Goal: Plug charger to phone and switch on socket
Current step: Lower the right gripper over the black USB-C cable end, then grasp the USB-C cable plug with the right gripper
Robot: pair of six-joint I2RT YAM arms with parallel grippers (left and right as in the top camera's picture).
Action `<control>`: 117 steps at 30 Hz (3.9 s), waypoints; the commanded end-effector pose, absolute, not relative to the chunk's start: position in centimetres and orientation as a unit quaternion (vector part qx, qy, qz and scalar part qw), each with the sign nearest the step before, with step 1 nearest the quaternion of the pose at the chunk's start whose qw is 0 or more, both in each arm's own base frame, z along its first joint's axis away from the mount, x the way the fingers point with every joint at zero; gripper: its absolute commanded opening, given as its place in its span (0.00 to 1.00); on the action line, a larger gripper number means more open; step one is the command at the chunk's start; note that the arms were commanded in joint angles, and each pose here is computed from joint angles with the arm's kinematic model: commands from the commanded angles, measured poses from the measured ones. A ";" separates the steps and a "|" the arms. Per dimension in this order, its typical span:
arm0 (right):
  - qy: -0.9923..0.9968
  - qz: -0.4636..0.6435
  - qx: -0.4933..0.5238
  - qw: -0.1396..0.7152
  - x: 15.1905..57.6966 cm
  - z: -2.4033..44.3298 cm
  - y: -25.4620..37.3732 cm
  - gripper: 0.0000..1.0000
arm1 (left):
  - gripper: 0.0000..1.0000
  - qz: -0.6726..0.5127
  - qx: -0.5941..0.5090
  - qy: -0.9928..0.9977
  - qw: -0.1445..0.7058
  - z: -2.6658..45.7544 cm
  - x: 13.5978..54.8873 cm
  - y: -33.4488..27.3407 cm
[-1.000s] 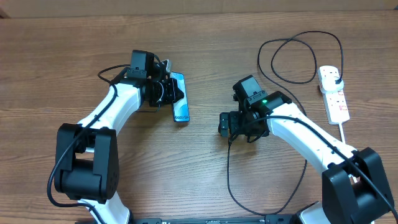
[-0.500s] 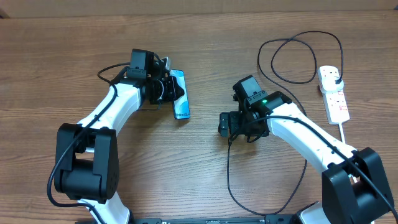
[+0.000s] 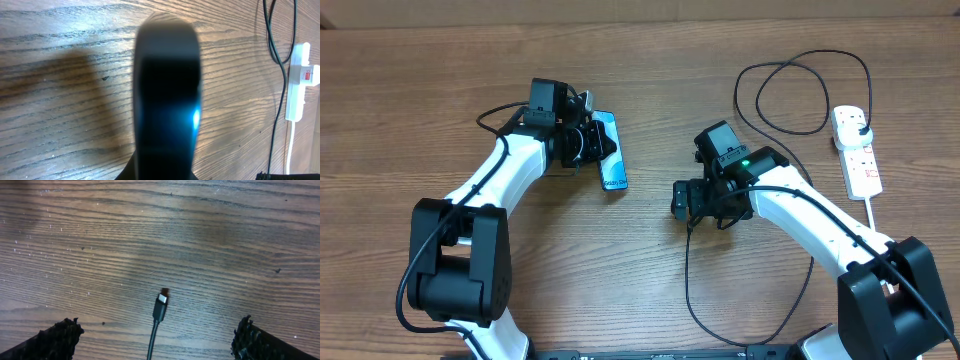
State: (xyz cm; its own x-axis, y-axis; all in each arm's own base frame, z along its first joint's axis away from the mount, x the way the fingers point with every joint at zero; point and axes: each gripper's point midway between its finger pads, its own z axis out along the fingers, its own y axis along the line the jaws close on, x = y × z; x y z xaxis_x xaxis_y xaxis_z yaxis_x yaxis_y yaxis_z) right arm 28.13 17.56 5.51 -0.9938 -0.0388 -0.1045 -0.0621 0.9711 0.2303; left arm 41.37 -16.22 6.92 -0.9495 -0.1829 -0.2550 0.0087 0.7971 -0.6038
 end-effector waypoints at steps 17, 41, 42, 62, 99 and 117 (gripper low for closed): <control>0.989 0.135 -0.028 0.054 28.7 5.8 18.4 1.00 | 0.04 -0.304 -0.054 0.938 0.158 7.7 41.2 -15.6; 0.999 0.019 -0.014 -0.022 24.0 1.7 18.6 0.33 | 0.04 -0.286 -0.107 0.940 0.154 7.1 41.7 -12.4; 0.999 0.011 -0.015 -0.027 23.9 1.1 18.5 0.33 | 0.04 -0.286 -0.107 0.940 0.154 7.1 41.7 -12.4; 0.995 0.018 -0.087 0.052 29.7 0.1 16.9 0.04 | 0.04 -0.286 -0.107 0.940 0.154 7.1 41.7 -12.4; 0.996 0.016 -0.068 0.061 30.2 0.1 16.8 0.54 | 0.04 -0.286 -0.107 0.940 0.154 7.1 41.7 -12.4; 0.995 0.032 -0.069 0.071 30.7 0.2 17.5 0.22 | 0.04 -0.286 -0.107 0.940 0.154 7.1 41.7 -12.4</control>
State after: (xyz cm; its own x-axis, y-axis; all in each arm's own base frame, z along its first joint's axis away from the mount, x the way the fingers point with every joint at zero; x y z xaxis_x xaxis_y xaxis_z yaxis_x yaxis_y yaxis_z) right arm 30.39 17.41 0.27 -0.9803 -0.1369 -0.1424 -0.1448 0.9884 0.0466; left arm 41.55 -12.12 5.74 -0.9360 -0.2848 -0.2070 -0.1288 0.8241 -0.5516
